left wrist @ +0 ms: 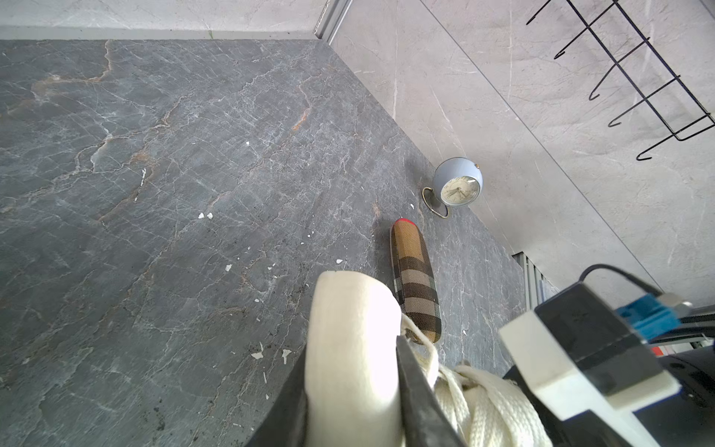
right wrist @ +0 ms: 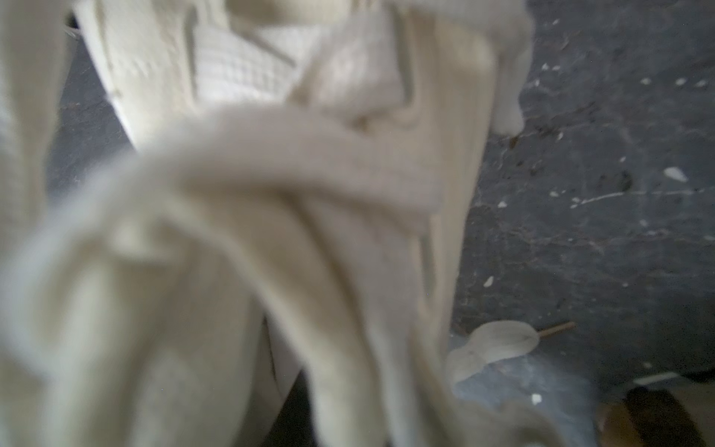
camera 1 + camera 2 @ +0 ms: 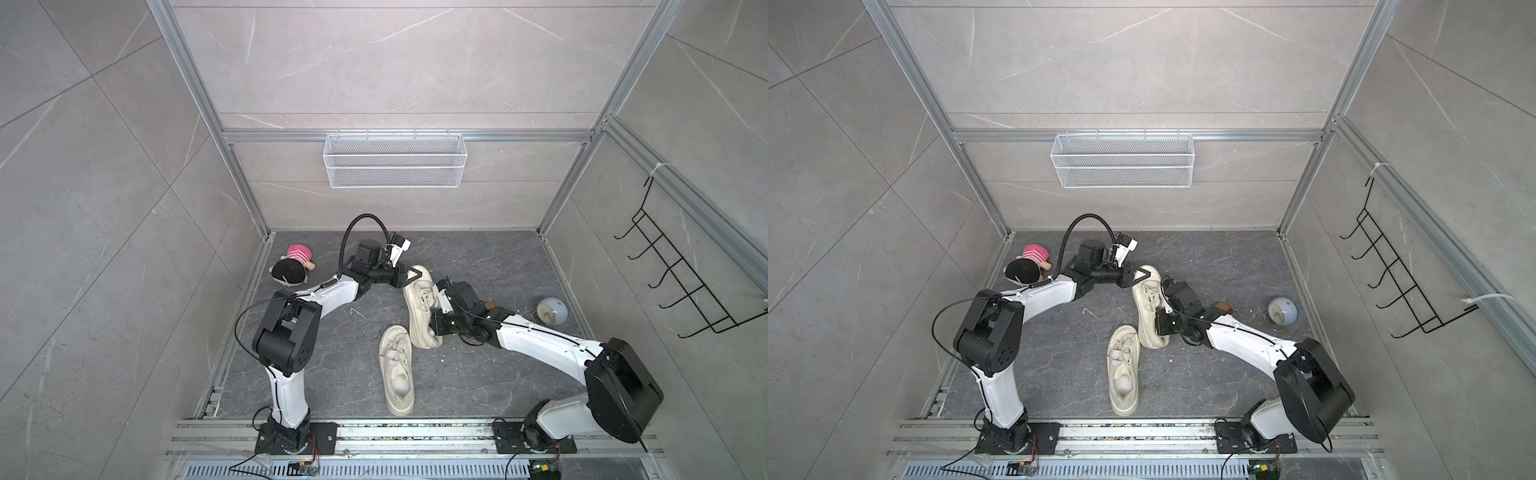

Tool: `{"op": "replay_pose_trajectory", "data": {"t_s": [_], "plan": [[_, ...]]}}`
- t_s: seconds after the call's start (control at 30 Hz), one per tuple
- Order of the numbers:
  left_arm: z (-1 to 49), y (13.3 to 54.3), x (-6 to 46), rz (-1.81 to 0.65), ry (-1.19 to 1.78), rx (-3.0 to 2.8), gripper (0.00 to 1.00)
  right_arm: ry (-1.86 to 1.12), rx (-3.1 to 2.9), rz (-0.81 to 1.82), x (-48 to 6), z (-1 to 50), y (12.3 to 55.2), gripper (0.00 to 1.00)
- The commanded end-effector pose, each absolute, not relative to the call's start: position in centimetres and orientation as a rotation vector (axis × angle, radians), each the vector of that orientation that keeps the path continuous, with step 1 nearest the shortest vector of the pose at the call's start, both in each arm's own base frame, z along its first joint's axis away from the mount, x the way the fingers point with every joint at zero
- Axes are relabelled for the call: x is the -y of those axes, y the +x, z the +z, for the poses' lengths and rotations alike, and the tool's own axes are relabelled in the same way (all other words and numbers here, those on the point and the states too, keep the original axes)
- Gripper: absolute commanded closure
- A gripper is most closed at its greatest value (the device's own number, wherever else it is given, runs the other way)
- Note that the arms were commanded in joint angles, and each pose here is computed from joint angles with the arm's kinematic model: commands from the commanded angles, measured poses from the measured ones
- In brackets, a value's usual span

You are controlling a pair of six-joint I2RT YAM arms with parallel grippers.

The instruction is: Remove the insole from the shoe

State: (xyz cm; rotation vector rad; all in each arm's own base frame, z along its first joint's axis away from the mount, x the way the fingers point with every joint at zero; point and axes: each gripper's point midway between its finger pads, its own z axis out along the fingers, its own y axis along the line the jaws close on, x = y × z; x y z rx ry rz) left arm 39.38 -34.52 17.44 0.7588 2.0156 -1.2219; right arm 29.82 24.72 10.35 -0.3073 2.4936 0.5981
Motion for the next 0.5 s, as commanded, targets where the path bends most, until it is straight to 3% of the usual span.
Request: {"op": "replay_pose_trajectory", "data": {"t_s": [0.0,0.47], "plan": [[19.7,38.0,34.9,-1.235,0.852,-1.941,1.00,-0.321,-2.452,0.487,-24.0,10.8,31.9,0.72],[20.0,37.5,35.5,-1.278,0.889,-1.927,1.00,-0.230,-2.606,0.687,-22.5,6.9,31.8,0.58]]}}
